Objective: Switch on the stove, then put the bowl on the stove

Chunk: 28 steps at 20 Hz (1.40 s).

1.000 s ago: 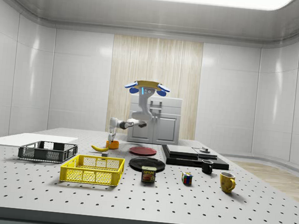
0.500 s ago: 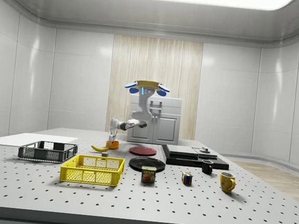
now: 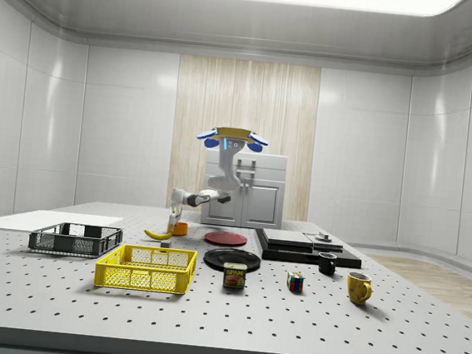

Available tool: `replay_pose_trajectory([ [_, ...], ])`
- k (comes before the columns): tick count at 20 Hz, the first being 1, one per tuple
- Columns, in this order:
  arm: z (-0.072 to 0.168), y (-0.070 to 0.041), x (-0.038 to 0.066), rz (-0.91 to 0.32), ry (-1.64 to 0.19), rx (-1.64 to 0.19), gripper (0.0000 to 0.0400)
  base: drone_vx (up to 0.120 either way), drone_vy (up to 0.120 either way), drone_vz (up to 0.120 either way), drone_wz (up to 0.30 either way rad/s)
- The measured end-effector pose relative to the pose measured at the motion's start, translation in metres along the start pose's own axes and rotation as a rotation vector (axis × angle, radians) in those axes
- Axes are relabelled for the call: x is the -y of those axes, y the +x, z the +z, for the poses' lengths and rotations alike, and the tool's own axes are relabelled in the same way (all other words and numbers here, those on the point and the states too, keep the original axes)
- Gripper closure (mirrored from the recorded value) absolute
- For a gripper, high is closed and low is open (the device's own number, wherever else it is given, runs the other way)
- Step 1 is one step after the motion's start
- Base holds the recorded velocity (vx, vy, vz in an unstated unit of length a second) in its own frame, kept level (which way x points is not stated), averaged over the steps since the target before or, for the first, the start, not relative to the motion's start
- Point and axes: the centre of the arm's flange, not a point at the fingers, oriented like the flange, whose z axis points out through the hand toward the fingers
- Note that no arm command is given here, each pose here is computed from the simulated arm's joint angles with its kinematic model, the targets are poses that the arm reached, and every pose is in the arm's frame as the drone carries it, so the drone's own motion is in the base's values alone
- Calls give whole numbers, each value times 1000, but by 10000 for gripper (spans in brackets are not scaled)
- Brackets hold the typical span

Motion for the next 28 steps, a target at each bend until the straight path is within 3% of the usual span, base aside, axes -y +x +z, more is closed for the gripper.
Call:
replay_pose_trajectory([
  [15, 14, 1, 3, 0, 0, 0, 0, 0, 0, 0, 0],
  [18, 15, 2, 2, 0, 0, 0, 146, 0, 0, 0, 0],
  [20, 15, 2, 2, 0, 0, 0, 206, 0, 0, 0, 0],
  [23, 15, 3, 2, 0, 0, 0, 256, 0, 0, 0, 0],
  [28, 12, 3, 1, 0, 0, 0, 287, 0, 0, 0, 0],
])
